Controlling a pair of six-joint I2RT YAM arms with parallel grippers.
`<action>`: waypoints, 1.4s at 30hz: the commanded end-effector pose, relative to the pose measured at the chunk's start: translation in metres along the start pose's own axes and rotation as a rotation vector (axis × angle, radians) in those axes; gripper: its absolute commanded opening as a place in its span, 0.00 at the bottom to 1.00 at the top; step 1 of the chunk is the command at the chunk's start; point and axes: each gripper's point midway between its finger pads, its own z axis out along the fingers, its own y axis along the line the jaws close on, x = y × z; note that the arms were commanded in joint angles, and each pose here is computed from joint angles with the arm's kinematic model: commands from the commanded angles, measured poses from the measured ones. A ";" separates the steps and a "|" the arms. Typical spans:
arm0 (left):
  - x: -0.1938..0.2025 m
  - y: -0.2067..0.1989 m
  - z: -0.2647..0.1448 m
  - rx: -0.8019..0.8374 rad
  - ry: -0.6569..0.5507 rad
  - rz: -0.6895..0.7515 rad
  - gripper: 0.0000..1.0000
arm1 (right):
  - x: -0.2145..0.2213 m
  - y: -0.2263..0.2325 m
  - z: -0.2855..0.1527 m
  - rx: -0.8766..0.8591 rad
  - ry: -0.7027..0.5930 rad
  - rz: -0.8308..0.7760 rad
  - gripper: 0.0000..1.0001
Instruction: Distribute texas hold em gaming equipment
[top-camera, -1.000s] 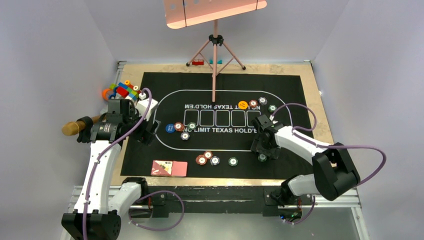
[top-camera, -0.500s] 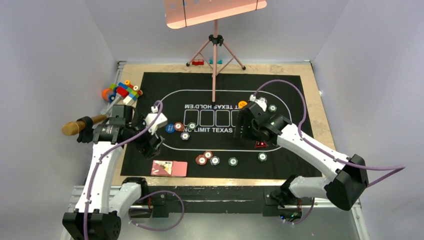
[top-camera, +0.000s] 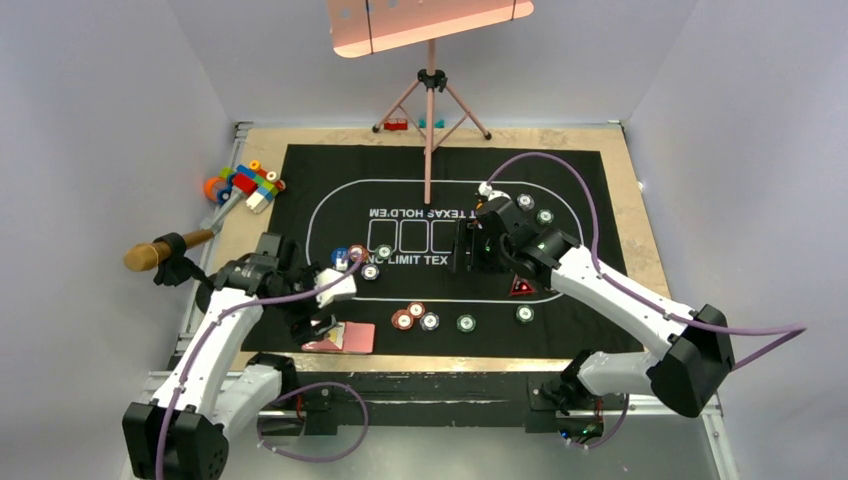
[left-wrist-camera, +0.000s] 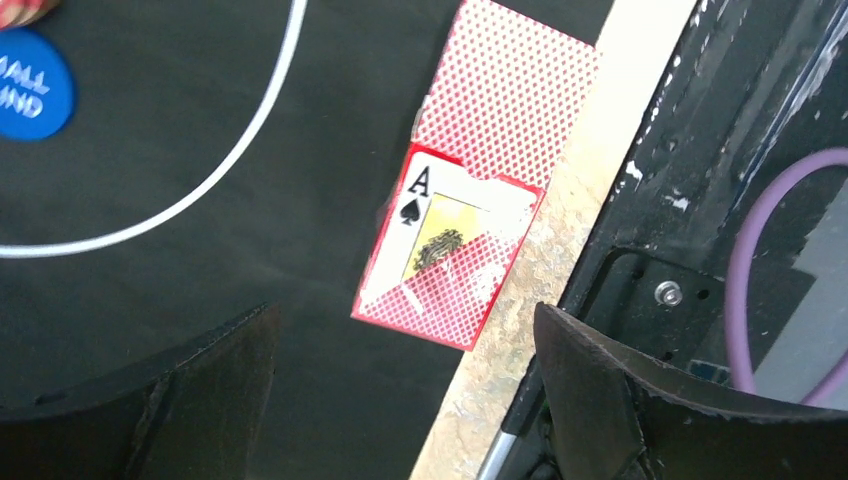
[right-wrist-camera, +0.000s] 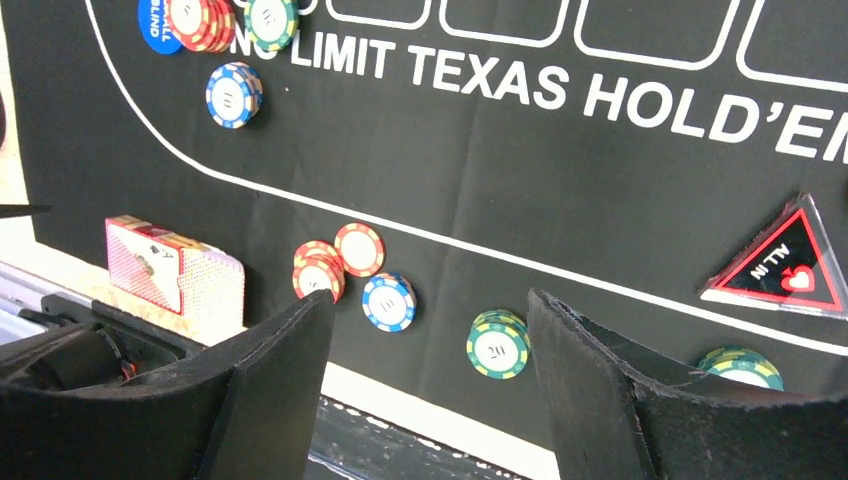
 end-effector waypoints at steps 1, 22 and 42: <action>-0.003 0.006 0.016 -0.016 -0.017 0.223 1.00 | -0.025 0.024 -0.009 -0.102 -0.082 -0.043 0.75; 0.012 0.001 0.058 0.120 0.084 0.387 1.00 | -0.036 0.029 -0.001 -0.158 -0.083 -0.020 0.77; 0.035 -0.014 0.076 0.145 0.220 0.413 1.00 | -0.057 0.007 0.003 -0.155 -0.090 0.010 0.76</action>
